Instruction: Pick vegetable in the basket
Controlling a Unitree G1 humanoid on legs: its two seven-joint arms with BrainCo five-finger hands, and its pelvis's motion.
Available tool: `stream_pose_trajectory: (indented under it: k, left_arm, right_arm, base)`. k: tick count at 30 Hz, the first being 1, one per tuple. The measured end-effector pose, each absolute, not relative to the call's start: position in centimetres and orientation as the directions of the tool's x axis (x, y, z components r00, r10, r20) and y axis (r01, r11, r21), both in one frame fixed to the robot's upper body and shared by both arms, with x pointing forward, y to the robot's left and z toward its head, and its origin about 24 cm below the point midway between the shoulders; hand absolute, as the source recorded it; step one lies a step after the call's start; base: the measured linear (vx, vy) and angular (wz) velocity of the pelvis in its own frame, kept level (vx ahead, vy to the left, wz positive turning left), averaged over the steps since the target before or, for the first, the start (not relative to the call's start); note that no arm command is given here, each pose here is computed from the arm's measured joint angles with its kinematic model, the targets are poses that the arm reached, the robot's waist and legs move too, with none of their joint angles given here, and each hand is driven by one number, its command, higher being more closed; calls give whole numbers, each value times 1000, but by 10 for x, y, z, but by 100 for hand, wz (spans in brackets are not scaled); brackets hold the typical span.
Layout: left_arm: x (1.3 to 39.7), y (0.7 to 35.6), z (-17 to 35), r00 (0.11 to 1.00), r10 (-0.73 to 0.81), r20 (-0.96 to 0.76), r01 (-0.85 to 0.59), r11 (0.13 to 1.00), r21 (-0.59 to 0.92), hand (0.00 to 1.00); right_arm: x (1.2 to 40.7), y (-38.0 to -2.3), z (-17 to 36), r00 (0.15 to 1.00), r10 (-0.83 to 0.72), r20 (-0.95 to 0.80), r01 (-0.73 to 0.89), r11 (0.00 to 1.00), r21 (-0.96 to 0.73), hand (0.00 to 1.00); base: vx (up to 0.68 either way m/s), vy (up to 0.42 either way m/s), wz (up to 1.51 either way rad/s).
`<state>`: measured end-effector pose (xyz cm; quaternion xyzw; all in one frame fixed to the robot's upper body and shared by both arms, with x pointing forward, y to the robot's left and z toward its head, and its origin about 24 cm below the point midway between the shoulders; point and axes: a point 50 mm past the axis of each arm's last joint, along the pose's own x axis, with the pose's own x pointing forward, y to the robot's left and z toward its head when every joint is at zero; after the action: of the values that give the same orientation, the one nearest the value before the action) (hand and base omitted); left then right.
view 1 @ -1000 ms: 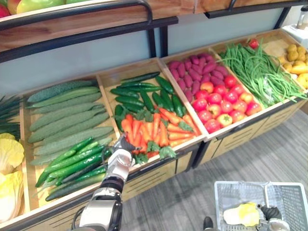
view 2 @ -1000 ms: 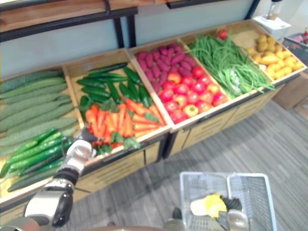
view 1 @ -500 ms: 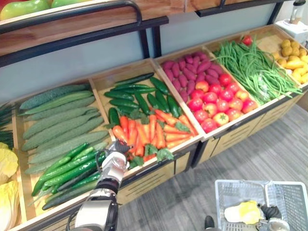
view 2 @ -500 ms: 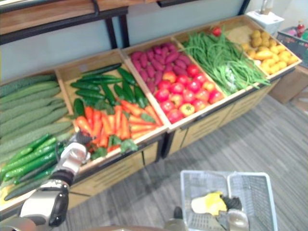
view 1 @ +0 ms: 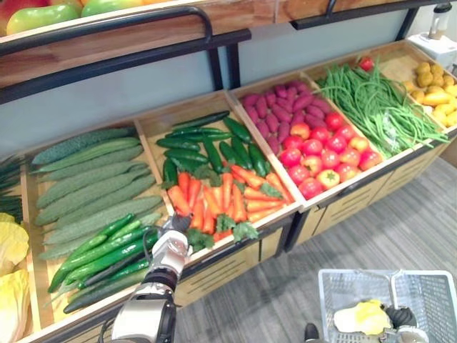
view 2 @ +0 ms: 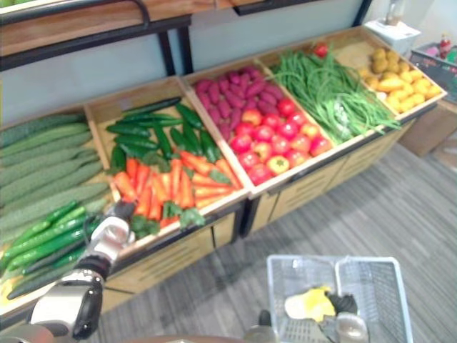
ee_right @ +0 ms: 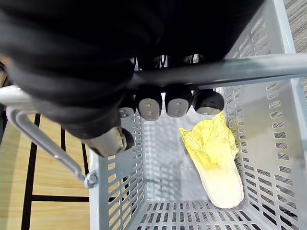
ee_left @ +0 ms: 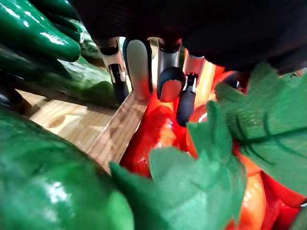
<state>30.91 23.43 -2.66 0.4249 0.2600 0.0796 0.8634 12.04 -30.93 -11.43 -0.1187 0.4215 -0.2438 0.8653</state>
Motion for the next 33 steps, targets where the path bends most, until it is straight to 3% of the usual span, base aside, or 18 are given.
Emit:
stream_pose_trajectory:
  k: [9, 16, 33]
  left_arm:
    - [311, 224, -13, 889, 311, -335, 75, 624, 778, 100]
    - [325, 198, 49, 979, 200, -52, -95, 660, 745, 100]
    - [303, 210, 69, 963, 260, 72, -234, 675, 700, 100]
  right_arm:
    - [118, -309, -115, 520, -527, -672, 331, 850, -410, 100]
    - [110, -308, -117, 502, -542, -675, 365, 839, -402, 100]
    - [109, -306, -116, 510, -542, -668, 373, 839, -395, 100]
  base:
    - [-12, -19, 13]
    - [-37, -23, 12]
    - [-44, -14, 1]
